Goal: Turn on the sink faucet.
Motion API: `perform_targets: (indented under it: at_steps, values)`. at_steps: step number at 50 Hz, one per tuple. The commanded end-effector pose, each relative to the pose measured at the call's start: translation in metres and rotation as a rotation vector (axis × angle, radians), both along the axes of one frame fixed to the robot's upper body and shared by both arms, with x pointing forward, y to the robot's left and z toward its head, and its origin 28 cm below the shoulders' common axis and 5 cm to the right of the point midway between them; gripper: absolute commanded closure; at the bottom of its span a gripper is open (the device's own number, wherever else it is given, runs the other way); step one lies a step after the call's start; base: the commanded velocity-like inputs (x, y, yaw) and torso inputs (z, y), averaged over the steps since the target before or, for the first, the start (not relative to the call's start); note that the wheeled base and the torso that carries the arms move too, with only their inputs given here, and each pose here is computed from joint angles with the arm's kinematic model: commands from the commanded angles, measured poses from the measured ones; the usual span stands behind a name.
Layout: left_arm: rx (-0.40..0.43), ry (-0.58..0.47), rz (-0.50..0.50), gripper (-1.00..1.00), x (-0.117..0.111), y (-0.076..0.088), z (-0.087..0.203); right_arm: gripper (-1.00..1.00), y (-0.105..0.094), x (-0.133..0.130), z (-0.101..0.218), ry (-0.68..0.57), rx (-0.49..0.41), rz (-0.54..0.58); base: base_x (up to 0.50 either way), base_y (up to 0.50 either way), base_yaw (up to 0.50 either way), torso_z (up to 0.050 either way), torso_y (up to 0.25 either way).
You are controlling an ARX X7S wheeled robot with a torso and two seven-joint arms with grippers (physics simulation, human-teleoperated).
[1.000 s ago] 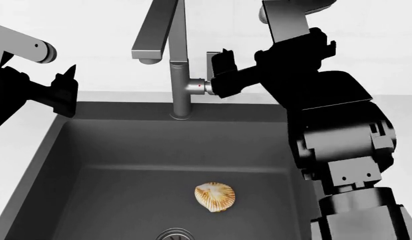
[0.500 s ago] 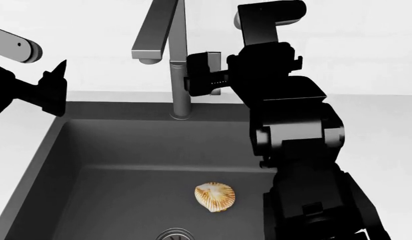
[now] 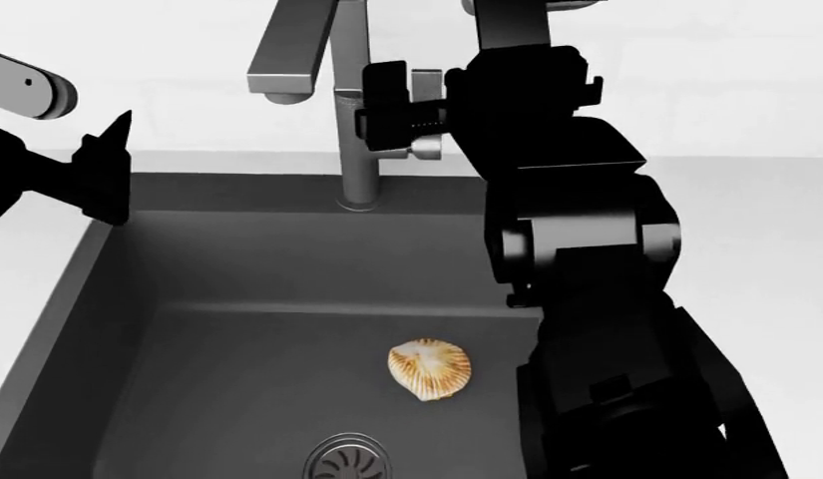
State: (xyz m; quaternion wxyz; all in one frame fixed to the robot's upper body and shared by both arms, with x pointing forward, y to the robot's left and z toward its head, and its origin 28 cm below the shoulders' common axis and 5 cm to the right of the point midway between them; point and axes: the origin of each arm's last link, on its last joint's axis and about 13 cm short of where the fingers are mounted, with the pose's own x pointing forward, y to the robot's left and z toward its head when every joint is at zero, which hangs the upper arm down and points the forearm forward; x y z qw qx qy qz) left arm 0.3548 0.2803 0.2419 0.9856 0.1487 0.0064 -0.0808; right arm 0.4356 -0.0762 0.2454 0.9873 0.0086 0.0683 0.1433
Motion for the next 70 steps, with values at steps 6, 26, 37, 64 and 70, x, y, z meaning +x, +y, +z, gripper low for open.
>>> perform_targets:
  at_steps: [6, 26, 37, 64, 70]
  values:
    - [-0.01, -0.018, -0.002, -1.0, 0.004, -0.007, 0.005, -1.0, 0.0, 0.002, 0.02, -0.078, -0.037, -0.031, 0.0, 0.0, 0.0, 0.003, -0.156]
    - [-0.015, -0.012, 0.004, -1.0, 0.0, -0.003, -0.001, -1.0, 0.003, 0.002, 0.028, -0.097, -0.019, -0.02, 0.0, 0.0, 0.0, 0.003, -0.156]
    - [-0.033, -0.009, 0.013, -1.0, -0.001, -0.001, -0.001, -1.0, 0.004, 0.003, 0.036, -0.14, -0.011, -0.037, 0.0, 0.0, 0.0, 0.002, -0.122]
    - [-0.042, 0.019, 0.014, -1.0, 0.001, -0.003, -0.011, -1.0, 0.003, 0.004, 0.035, -0.179, 0.004, -0.13, 0.0, 0.0, 0.0, 0.0, 0.0]
    - [-0.039, 0.025, 0.008, -1.0, 0.001, -0.005, -0.012, -1.0, 0.005, 0.004, 0.032, -0.178, 0.011, -0.138, 0.0, 0.0, 0.0, 0.0, 0.0]
